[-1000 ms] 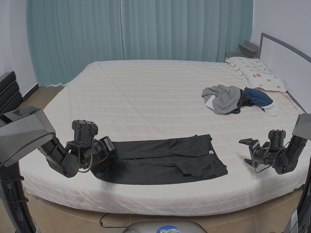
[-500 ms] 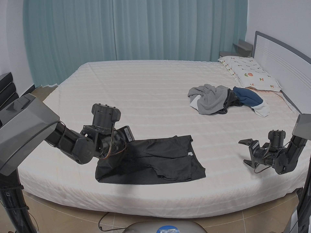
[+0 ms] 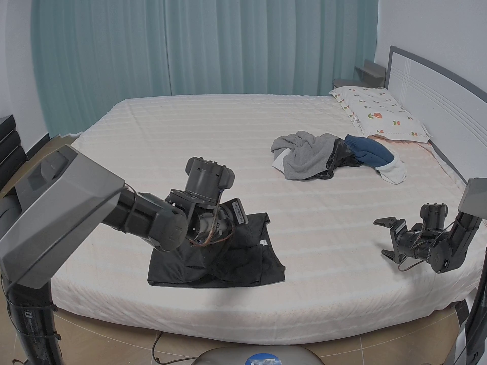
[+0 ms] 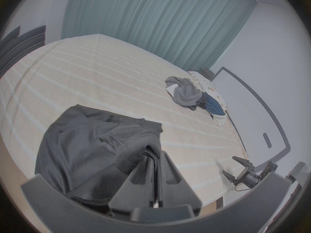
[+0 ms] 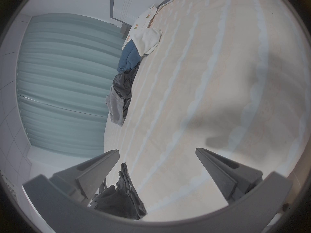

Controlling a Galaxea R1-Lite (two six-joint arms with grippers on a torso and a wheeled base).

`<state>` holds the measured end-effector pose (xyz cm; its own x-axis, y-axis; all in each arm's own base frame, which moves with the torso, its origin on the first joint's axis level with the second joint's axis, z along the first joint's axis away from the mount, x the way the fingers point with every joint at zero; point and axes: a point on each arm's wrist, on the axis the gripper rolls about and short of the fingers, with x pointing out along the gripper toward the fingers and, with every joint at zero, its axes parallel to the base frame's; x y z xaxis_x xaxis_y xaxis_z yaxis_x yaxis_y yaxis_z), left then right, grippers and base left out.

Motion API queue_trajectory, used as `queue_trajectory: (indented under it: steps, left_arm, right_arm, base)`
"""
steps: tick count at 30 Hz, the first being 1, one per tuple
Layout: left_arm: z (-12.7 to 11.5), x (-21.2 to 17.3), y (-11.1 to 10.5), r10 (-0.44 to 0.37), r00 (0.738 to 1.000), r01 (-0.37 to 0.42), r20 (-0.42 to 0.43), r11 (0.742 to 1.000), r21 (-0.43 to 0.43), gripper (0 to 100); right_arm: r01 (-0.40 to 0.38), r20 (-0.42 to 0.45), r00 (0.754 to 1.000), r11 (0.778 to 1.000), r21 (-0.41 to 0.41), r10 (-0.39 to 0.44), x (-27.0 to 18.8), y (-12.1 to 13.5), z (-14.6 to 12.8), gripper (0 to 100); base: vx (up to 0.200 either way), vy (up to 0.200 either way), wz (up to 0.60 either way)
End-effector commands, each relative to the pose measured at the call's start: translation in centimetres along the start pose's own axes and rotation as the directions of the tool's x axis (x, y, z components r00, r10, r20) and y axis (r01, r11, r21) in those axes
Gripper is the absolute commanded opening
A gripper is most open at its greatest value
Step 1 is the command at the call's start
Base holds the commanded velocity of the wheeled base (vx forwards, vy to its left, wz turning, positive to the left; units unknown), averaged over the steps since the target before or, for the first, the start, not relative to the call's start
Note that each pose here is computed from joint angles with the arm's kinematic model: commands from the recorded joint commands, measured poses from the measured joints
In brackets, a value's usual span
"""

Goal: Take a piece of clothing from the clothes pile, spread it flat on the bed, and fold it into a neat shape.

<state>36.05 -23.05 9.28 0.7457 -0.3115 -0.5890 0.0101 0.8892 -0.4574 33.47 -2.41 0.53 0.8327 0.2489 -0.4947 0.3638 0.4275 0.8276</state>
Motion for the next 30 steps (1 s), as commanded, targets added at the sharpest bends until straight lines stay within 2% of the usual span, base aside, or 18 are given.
queue_trajectory:
  steps: [1,7,8,12,14,18,22,24,27,30]
  left_arm:
    - [-1.5,2.7,-0.2,0.035,0.999,-0.035,-0.01,0.999,0.009,0]
    - [-2.5,3.4,-0.6,0.038,0.999,-0.038,-0.023,0.999,0.008,0]
    - [-2.7,3.4,-0.9,0.034,0.999,-0.034,-0.025,0.999,0.008,100]
    - [-2.7,3.1,-1.3,0.022,1.0,-0.022,-0.02,1.0,-0.005,100]
    - [-2.6,2.9,-1.3,0.021,1.0,-0.022,-0.018,0.999,-0.039,100]
    - [-0.8,1.7,-1.0,0.014,1.0,-0.012,0.019,0.992,-0.124,100]
    - [0.8,0.6,-0.3,0.02,0.999,-0.011,0.049,0.985,-0.173,100]
    - [1.7,-0.6,0.6,0.021,0.998,-0.008,0.062,0.978,-0.209,100]
    - [2.7,-1.9,0.6,-0.039,0.998,0.052,0.053,0.963,-0.264,100]
    - [3.9,-3.6,-0.2,-0.142,0.989,0.148,0.043,0.923,-0.355,100]
  right_arm:
    - [-0.004,-0.002,1.0,1.0,-0.003,0.004,-0.1,0.2,-0.1,100]
    - [-0.004,-0.003,1.0,1.0,-0.005,0.004,0.0,0.2,-0.1,100]
    - [-0.003,-0.004,1.0,1.0,-0.004,0.003,-0.1,0.1,-0.1,100]
    - [-0.003,-0.004,1.0,1.0,-0.004,0.003,-0.1,0.1,-0.1,100]
    - [-0.003,-0.004,1.0,1.0,-0.004,0.003,-0.1,0.2,-0.1,100]
    - [-0.003,-0.005,1.0,1.0,-0.005,0.003,-0.3,0.3,-0.2,100]
    - [-0.001,-0.008,1.0,1.0,-0.005,0.001,-0.3,0.2,-0.3,100]
    - [0.001,-0.011,1.0,1.0,-0.005,-0.001,-0.3,0.2,-0.4,100]
    - [0.0,-0.012,1.0,1.0,-0.005,-0.001,-0.3,0.2,-0.4,100]
    - [0.002,-0.013,1.0,1.0,-0.005,-0.002,-0.3,0.2,-0.5,100]
  base:
    - [0.0,0.0,0.0]
    - [0.0,0.0,0.0]
    - [0.0,0.0,0.0]
    - [0.0,0.0,0.0]
    - [0.0,0.0,0.0]
    - [0.0,0.0,0.0]
    - [0.0,0.0,0.0]
    - [0.0,0.0,0.0]
    - [0.0,0.0,0.0]
    - [0.0,0.0,0.0]
